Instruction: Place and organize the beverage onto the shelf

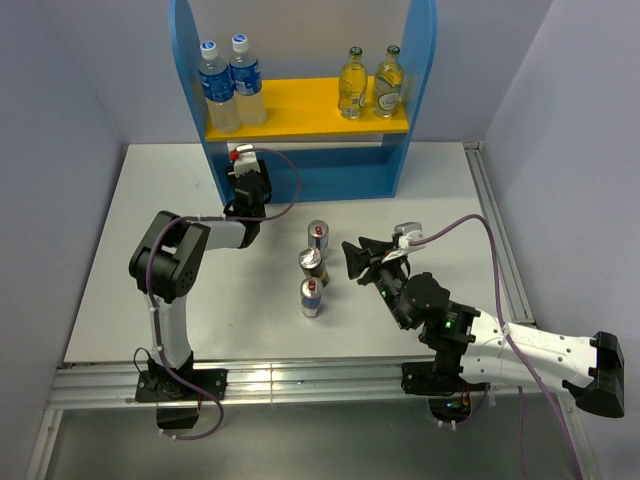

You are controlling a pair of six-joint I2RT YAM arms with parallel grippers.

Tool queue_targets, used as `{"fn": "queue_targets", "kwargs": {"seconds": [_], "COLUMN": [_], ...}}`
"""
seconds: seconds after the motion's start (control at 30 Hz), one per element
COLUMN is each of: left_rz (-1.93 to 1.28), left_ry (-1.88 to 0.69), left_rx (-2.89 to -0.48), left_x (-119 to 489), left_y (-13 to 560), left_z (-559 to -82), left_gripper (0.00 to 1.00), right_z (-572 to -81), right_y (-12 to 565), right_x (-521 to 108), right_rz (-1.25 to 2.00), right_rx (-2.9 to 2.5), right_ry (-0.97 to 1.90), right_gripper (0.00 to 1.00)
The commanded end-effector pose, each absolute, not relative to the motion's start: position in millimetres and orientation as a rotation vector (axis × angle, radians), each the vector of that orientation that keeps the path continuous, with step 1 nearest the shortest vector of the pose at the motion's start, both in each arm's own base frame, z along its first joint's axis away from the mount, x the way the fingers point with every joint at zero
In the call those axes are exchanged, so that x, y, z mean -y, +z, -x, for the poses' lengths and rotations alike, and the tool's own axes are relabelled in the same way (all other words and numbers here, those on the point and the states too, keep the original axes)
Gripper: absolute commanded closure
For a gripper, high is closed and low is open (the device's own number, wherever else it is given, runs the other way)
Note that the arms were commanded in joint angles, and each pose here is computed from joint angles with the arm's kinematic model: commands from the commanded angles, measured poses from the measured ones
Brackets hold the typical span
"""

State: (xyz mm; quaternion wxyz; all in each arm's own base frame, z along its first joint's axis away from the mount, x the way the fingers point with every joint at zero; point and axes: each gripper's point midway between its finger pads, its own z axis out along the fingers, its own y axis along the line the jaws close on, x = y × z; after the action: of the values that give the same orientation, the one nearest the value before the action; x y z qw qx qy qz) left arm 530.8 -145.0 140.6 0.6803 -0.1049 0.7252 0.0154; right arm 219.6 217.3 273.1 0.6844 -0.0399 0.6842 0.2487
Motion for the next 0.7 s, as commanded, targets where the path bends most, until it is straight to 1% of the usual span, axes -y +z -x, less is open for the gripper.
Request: {"fn": "queue_targets", "kwargs": {"seconds": [0.0, 0.13, 0.37, 0.4, 0.43, 0.5, 0.53, 0.57, 0.63, 0.67], "left_rz": [0.293, 0.306, 0.344, 0.35, 0.351, 0.351, 0.346, 0.345, 0.343, 0.34], "left_ry": [-0.019, -0.02, -0.039, -0.036, -0.04, -0.035, -0.04, -0.039, -0.041, -0.041], "left_rx": [-1.473, -1.521, -1.57, -1.577, -1.584, -1.59, -1.589, -1.593, -1.597, -1.601], "left_x": [145.0, 139.0, 130.4, 128.2, 127.3, 126.2, 127.0, 126.7, 126.7, 126.6], "left_y": [191.3, 171.1, 154.5, 152.7, 149.9, 147.8, 149.7, 148.2, 150.2, 148.2], "left_z": [-551.7, -563.2, -581.9, -583.2, -584.7, -584.3, -584.0, -583.1, -581.5, -579.8], "left_gripper": [1.0, 1.0, 1.0, 0.97, 0.88, 0.73, 0.56, 0.47, 0.34, 0.3], "right_z": [-223.6, -224.3, -226.0, -226.2, -226.2, -227.0, -227.2, -227.5, -228.0, -227.6], "right_y": [279.7, 279.0, 276.0, 276.1, 276.1, 275.7, 275.8, 275.4, 275.0, 274.8], "right_x": [-214.0, -213.5, -212.7, -212.1, -212.0, -211.5, -211.5, -210.7, -210.4, -210.2], "right_rz": [0.056, 0.053, 0.048, 0.046, 0.048, 0.045, 0.044, 0.041, 0.038, 0.038], "right_rx": [-1.506, -1.504, -1.507, -1.506, -1.505, -1.506, -1.506, -1.506, -1.507, -1.506], "right_ry": [0.556, 0.559, 0.555, 0.554, 0.555, 0.553, 0.554, 0.552, 0.551, 0.553], "right_gripper": [0.5, 0.51, 0.51, 0.51, 0.51, 0.51, 0.5, 0.49, 0.47, 0.47]}}
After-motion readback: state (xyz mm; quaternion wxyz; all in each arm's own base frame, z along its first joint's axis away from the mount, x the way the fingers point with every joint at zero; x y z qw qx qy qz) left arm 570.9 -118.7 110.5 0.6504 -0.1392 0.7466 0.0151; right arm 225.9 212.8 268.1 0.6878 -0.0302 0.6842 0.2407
